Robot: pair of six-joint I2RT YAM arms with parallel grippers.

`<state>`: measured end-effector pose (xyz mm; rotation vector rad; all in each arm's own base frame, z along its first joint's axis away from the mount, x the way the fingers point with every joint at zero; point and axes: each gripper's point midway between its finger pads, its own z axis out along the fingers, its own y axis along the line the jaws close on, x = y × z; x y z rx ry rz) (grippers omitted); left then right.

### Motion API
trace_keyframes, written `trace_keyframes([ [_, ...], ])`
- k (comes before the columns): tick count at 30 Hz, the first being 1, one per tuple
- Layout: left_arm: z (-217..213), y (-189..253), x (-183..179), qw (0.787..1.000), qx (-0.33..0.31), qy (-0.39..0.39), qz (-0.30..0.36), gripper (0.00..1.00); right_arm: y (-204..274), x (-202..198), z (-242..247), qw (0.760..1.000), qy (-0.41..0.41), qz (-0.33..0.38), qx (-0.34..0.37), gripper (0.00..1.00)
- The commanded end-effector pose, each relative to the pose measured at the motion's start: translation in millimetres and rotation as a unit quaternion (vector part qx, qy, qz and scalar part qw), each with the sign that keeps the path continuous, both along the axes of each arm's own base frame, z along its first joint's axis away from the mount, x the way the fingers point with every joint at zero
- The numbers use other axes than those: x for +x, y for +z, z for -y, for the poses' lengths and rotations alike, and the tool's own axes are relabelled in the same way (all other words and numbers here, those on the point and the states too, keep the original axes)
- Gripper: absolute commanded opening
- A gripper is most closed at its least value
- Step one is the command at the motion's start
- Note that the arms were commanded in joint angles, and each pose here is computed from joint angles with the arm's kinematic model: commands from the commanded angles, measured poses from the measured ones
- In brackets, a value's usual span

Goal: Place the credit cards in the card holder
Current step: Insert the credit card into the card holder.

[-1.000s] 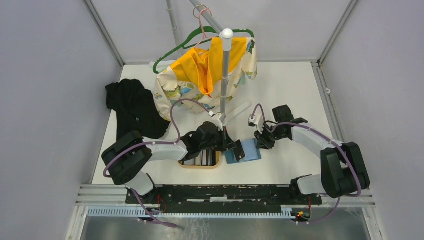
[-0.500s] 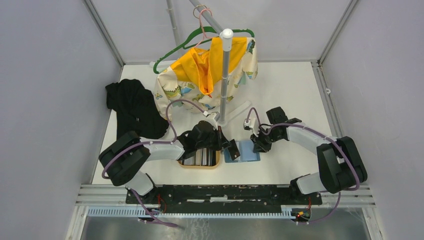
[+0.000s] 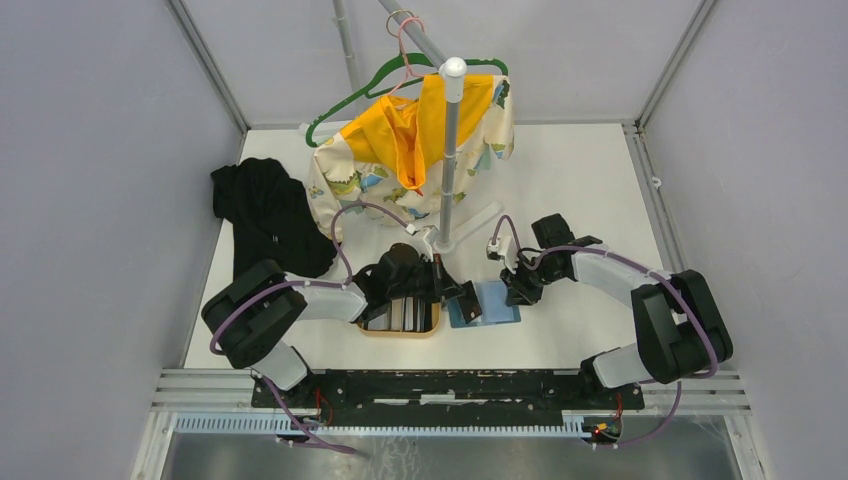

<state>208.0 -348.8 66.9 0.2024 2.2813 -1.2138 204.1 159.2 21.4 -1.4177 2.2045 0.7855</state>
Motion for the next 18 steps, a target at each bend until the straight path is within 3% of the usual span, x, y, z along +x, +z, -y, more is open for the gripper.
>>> trace_keyframes([
  [1,9.4,22.0,2.3,0.999,-0.051,-0.007,0.010,0.02,-0.6,13.2,2.1,1.000,-0.009,0.018,-0.018,0.23],
  [18,9.1,17.2,4.7,0.997,-0.075,0.017,-0.015,0.02,-3.2,15.6,6.2,0.999,-0.013,0.021,-0.031,0.23],
])
